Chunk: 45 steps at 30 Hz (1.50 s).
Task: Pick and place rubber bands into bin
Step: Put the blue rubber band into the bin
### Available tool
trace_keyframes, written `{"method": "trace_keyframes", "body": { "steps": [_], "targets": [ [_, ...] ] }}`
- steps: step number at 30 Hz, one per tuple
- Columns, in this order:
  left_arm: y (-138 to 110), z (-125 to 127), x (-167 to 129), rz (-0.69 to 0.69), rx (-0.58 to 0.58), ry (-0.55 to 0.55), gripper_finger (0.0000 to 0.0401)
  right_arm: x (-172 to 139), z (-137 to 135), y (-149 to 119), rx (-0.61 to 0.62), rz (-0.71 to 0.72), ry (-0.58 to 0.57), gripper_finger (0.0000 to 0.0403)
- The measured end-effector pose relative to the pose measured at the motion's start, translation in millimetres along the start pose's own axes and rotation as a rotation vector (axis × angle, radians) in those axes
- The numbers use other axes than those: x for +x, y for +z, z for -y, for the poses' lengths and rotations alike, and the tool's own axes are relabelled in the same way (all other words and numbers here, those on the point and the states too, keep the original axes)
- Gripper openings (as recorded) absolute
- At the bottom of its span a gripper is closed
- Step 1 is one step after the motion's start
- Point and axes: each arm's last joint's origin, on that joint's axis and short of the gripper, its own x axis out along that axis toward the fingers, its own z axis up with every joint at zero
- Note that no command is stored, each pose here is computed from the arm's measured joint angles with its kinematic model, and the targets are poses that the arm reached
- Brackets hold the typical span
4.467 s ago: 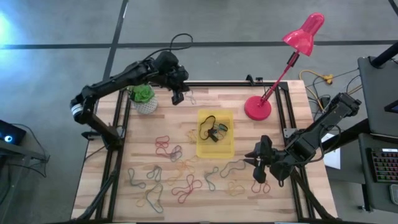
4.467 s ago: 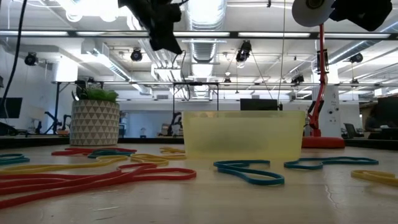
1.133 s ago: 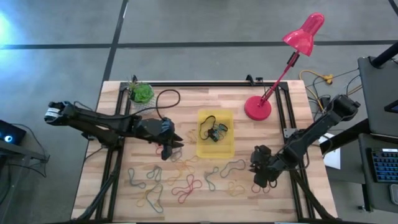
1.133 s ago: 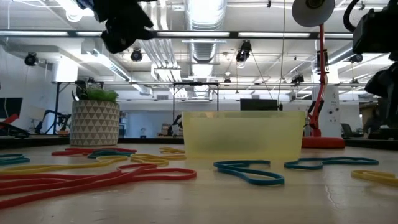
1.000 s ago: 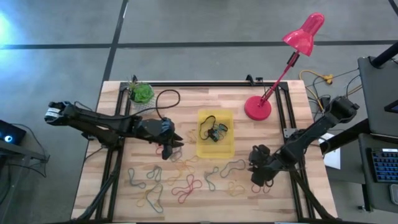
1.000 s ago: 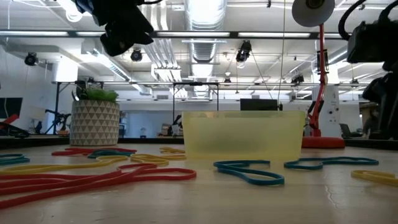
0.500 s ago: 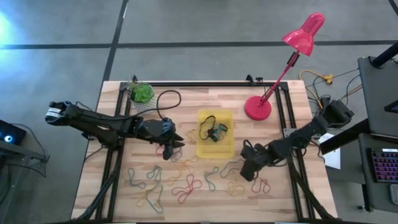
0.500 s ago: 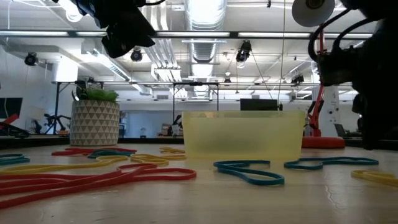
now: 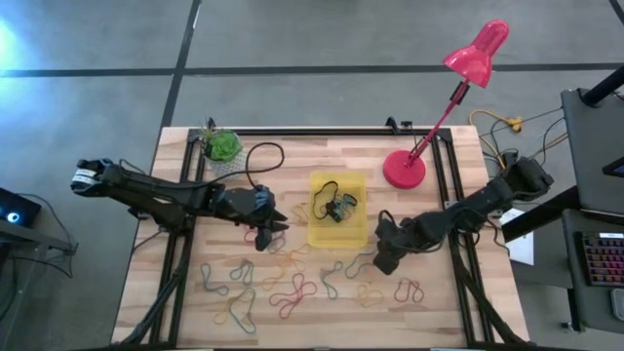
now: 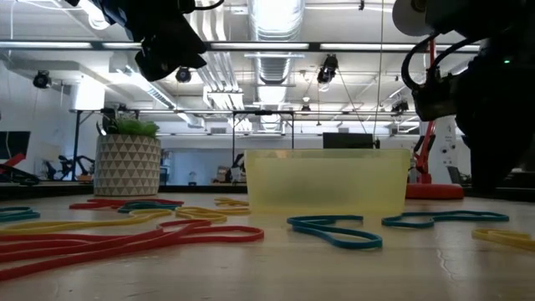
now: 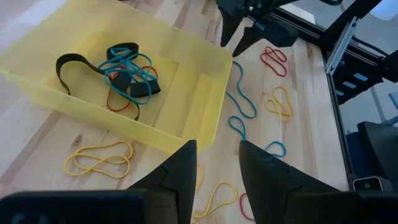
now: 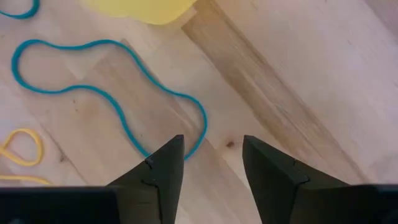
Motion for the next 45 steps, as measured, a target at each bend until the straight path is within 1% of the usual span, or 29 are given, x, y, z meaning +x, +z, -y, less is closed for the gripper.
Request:
{"method": "trace_keyframes", "body": {
  "steps": [8, 13, 23, 33, 40, 45],
  "targets": [
    [0.0, 0.0, 0.1, 0.001, 0.000, -0.001, 0.0105, 18.1, -8.0, 0.4, -0.025, -0.044, 0.014, 0.0149],
    [0.0, 0.0, 0.1, 0.001, 0.000, -0.001, 0.0105, 24.6, -8.4, -0.2, 0.015, -0.058, -0.011, 0.0149],
    [1.2, 0.6, -0.1, 0.010, -0.001, -0.006, 0.0105, 25.6, -4.6, -2.3, 0.061, -0.079, -0.056, 0.0114],
    [3.3, 1.8, -0.3, 0.029, -0.003, -0.016, 0.0105, 26.5, -3.0, -2.6, 0.139, -0.059, -0.079, 0.0083],
    [5.8, 3.1, -0.6, 0.052, -0.005, -0.030, 0.0105, 26.3, -3.2, -2.7, 0.164, -0.056, -0.081, 0.0081],
    [5.8, 3.1, -0.5, 0.053, -0.006, -0.031, 0.0105, 22.9, -9.8, -2.8, 0.114, -0.030, -0.085, 0.0086]
  ]
}}
